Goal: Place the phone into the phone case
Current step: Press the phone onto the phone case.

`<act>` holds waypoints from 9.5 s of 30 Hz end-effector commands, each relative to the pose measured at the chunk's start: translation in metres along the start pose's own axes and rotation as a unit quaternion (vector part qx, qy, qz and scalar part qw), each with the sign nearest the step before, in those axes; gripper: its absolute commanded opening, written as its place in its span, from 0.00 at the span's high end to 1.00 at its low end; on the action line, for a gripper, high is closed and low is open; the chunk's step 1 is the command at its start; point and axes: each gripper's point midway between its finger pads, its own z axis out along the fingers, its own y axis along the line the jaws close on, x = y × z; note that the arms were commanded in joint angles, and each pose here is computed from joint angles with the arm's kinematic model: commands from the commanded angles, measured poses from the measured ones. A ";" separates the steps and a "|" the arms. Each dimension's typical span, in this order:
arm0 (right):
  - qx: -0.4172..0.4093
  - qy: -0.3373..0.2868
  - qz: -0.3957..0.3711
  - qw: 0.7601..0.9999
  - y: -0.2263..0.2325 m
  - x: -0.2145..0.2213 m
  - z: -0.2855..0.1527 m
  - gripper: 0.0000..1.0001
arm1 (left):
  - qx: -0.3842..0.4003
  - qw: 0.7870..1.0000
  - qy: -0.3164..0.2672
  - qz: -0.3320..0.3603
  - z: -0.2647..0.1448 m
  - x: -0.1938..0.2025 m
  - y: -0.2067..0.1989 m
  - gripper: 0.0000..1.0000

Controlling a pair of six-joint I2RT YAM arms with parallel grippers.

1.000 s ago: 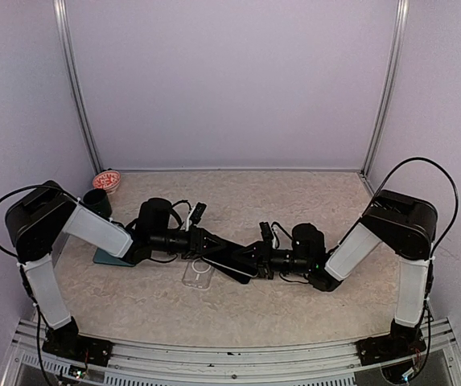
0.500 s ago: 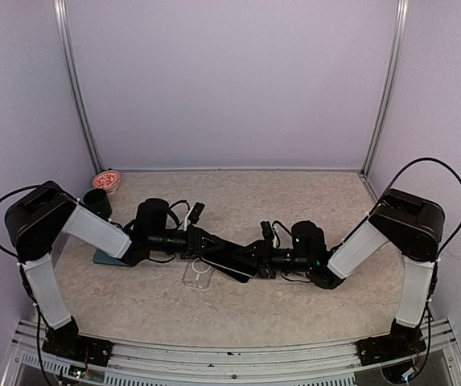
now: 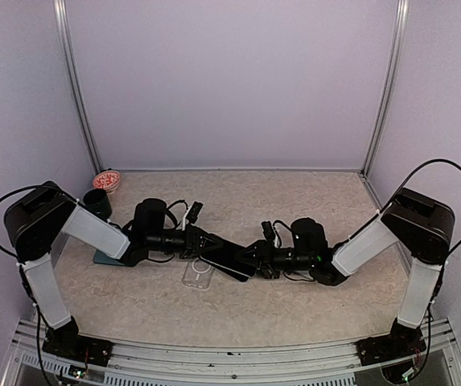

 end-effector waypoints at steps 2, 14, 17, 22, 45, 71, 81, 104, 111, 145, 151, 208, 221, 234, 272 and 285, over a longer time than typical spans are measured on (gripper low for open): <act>0.016 -0.007 -0.014 1.000 0.005 -0.006 -0.007 0.50 | 0.048 0.997 -0.026 0.046 -0.011 -0.020 -0.036 0.82; 0.050 -0.018 -0.048 0.997 0.012 -0.012 -0.025 0.48 | 0.056 0.996 -0.036 0.057 -0.017 -0.029 -0.045 0.82; 0.050 -0.022 -0.061 0.997 0.019 -0.016 -0.031 0.48 | 0.057 0.996 -0.038 0.060 -0.019 -0.032 -0.046 0.82; 0.051 -0.029 -0.085 0.995 0.030 -0.024 -0.048 0.45 | 0.058 0.995 -0.044 0.065 -0.025 -0.037 -0.047 0.83; -0.136 0.117 -0.253 0.951 0.072 0.011 -0.076 0.26 | 0.179 0.975 -0.053 0.120 -0.046 -0.038 -0.118 0.83; -0.220 0.154 -0.317 0.910 0.099 0.034 -0.090 0.44 | 0.211 0.972 -0.021 0.100 -0.028 -0.024 -0.119 0.86; -0.216 0.162 -0.323 0.907 0.096 0.039 -0.089 0.53 | 0.206 0.974 -0.025 0.089 -0.027 -0.024 -0.113 0.86; -0.224 0.166 -0.316 0.907 0.105 0.039 -0.079 0.85 | 0.197 0.977 -0.014 0.080 -0.022 -0.019 -0.105 0.73; -0.199 0.146 -0.295 0.923 0.105 0.028 -0.073 0.96 | 0.172 0.981 -0.005 0.084 -0.015 -0.013 -0.096 0.68; -0.144 0.139 -0.214 0.956 0.078 0.006 -0.077 0.90 | 0.157 0.985 -0.002 0.074 -0.017 -0.006 -0.073 0.91; -0.165 0.141 -0.255 0.942 0.091 0.011 -0.087 0.70 | 0.165 0.984 0.000 0.065 -0.018 -0.006 -0.072 0.97; -0.178 0.162 -0.308 0.921 0.117 0.027 -0.087 0.72 | 0.136 0.989 0.003 0.059 -0.015 -0.006 -0.054 1.00; -0.160 0.165 -0.300 0.926 0.105 0.020 -0.081 0.54 | 0.163 0.983 0.015 0.078 -0.017 0.001 -0.069 1.00; -0.080 0.142 -0.275 0.947 0.072 -0.010 -0.081 0.42 | 0.182 0.978 0.012 0.097 -0.021 0.002 -0.087 1.00; -0.144 0.263 -0.274 0.914 0.068 0.055 -0.053 0.71 | 0.161 0.973 0.084 0.140 0.015 0.024 -0.093 1.00; -0.146 0.268 -0.268 0.914 0.066 0.057 -0.050 1.00 | 0.150 0.973 0.081 0.156 0.016 0.020 -0.096 0.96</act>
